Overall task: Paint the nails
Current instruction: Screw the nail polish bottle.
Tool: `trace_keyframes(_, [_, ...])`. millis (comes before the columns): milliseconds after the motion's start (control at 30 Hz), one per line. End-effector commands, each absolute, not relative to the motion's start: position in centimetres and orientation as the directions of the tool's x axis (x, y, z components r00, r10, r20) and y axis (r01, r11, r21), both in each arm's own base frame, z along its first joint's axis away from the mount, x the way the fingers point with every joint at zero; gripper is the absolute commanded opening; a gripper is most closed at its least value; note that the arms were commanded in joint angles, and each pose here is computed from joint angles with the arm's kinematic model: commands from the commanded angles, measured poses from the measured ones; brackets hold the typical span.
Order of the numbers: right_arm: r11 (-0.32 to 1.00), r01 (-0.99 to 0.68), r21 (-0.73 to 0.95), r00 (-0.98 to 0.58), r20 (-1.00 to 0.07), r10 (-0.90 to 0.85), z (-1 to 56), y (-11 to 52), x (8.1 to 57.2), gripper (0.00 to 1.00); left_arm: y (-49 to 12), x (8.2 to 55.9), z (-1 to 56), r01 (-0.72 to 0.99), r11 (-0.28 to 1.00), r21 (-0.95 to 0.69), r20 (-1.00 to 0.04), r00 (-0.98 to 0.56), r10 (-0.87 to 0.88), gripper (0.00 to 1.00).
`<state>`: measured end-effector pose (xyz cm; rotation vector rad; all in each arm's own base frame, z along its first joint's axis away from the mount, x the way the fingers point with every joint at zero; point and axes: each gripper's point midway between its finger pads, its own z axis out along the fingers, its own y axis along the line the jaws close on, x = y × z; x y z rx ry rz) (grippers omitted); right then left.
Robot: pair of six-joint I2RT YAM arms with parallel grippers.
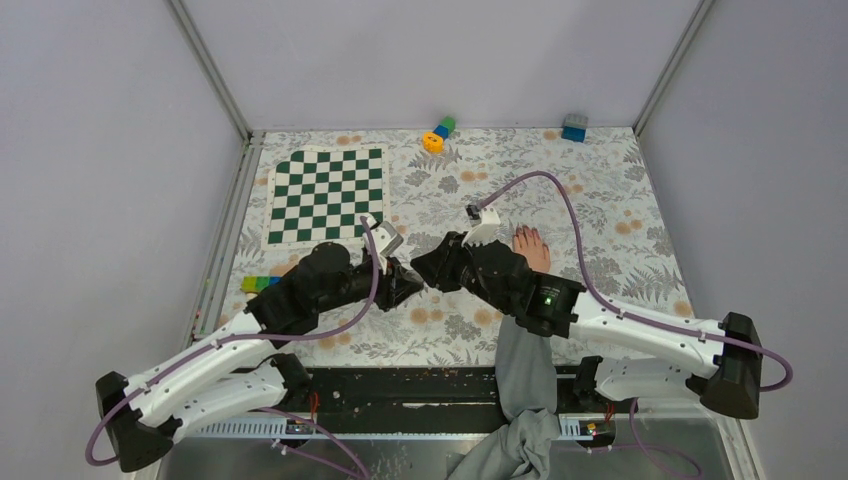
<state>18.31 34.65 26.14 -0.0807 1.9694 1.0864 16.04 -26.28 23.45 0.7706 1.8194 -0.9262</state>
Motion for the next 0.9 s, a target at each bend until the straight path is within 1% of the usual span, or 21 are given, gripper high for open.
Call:
trace_keyframes(0, [0.631, -0.374, 0.680, -0.691, -0.658, 0.299, 24.9, 35.6, 16.6, 0.00, -25.7, 19.9, 29.0, 0.745, 0.633, -0.211, -0.969, -0.242, -0.038, 0.00])
trace_keyframes(100, [0.633, -0.368, 0.681, -0.688, -0.658, 0.307, 24.8, 35.6, 16.7, 0.00, -25.7, 19.9, 28.9, 0.745, 0.633, -0.211, -0.969, -0.246, -0.033, 0.00])
trace_keyframes(200, [0.594, -0.387, 0.705, -0.672, -0.657, 0.342, 25.9, 35.7, 16.7, 0.01, -26.0, 19.6, 29.0, 0.760, 0.615, -0.212, -0.969, -0.246, -0.030, 0.00])
trace_keyframes(233, [0.580, -0.401, 0.709, -0.664, -0.661, 0.350, 26.5, 35.6, 16.7, 0.10, -26.1, 19.5, 29.1, 0.769, 0.604, -0.209, -0.970, -0.241, -0.028, 0.00])
trace_keyframes(367, [0.555, -0.469, 0.687, -0.598, -0.709, 0.372, 28.7, 34.1, 16.6, 0.57, -26.9, 18.4, 29.6, 0.814, 0.547, -0.197, -0.975, -0.224, -0.018, 0.00])
trace_keyframes(433, [0.579, -0.487, 0.653, -0.557, -0.744, 0.370, 29.8, 32.8, 16.8, 0.67, -27.4, 17.5, 30.0, 0.848, 0.494, -0.190, -0.978, -0.209, -0.016, 0.00])
trace_keyframes(500, [0.611, -0.488, 0.623, -0.516, -0.771, 0.374, 30.9, 31.3, 17.4, 0.71, -27.8, 16.8, 30.2, 0.870, 0.461, -0.178, -0.981, -0.193, -0.014, 0.00])
trace_keyframes(600, [0.666, -0.474, 0.576, -0.467, -0.806, 0.364, 31.6, 28.7, 17.9, 0.75, -28.1, 15.8, 30.6, 0.894, 0.422, -0.148, -0.987, -0.161, -0.005, 0.00])
trace_keyframes(700, [0.672, -0.498, 0.548, -0.411, -0.831, 0.374, 32.3, 26.7, 17.8, 0.78, -28.4, 14.5, 31.5, 0.924, 0.356, -0.137, -0.990, -0.138, -0.024, 0.00])
trace_keyframes(767, [0.652, -0.552, 0.520, -0.372, -0.853, 0.366, 32.7, 26.0, 17.2, 0.78, -28.8, 13.2, 32.2, 0.951, 0.280, -0.133, -0.991, -0.129, -0.032, 0.00])
trace_keyframes(867, [0.532, -0.712, 0.458, -0.298, -0.883, 0.363, 34.6, 26.3, 14.9, 0.76, -29.2, 10.3, 33.4, 0.985, 0.122, -0.119, -0.992, -0.114, -0.049, 0.00])
